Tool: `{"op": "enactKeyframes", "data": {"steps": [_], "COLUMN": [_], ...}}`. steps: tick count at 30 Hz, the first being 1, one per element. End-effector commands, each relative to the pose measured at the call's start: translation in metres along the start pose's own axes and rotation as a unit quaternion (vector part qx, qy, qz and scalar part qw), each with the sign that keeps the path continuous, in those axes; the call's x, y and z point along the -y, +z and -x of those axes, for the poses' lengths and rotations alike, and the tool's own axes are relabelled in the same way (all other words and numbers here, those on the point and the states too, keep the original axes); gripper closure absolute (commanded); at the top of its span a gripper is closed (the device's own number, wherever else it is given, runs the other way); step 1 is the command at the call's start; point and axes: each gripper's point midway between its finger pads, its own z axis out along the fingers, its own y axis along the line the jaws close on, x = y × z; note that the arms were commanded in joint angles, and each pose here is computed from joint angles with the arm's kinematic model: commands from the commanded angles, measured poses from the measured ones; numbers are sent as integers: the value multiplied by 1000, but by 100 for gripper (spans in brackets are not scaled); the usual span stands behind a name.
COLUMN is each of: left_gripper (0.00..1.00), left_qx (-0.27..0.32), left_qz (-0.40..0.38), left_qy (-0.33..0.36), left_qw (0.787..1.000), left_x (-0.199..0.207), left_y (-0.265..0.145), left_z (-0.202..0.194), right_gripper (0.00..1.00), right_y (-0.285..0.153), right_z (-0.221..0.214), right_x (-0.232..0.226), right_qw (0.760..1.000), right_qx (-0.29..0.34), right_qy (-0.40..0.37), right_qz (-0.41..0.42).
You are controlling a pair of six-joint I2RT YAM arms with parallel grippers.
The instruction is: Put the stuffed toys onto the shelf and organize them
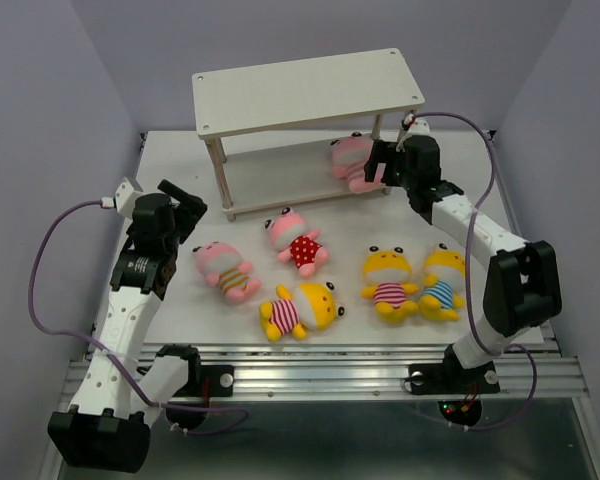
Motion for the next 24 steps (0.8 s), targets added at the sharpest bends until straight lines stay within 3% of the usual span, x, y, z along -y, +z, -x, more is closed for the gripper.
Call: {"op": "enactKeyframes", "data": {"steps": [1,6,16,24], "left_gripper": [1,1,1,1], "left_qx": [0,-23,-81,-91], "left_qz": [-4,12,68,62], "left_qy": [7,13,38,51], "left_qw": [1000,1000,994,993], "left_x": [-3,-15,-60,-63], "left_y": [-5,-5,-7,-8], "left_z": [-1,-15,-54,-60], "right_gripper": [0,0,0,0], "right_y": [-29,-58,-136,-132], "right_z": [33,9,-79,-135], "right_x": [-11,-15,-101,-138], "right_qw": [999,999,982,962], "right_qx": [40,2,-85,-135], "right_qy": [3,15,-23,-126], "right_qz": [23,51,165,203]}}
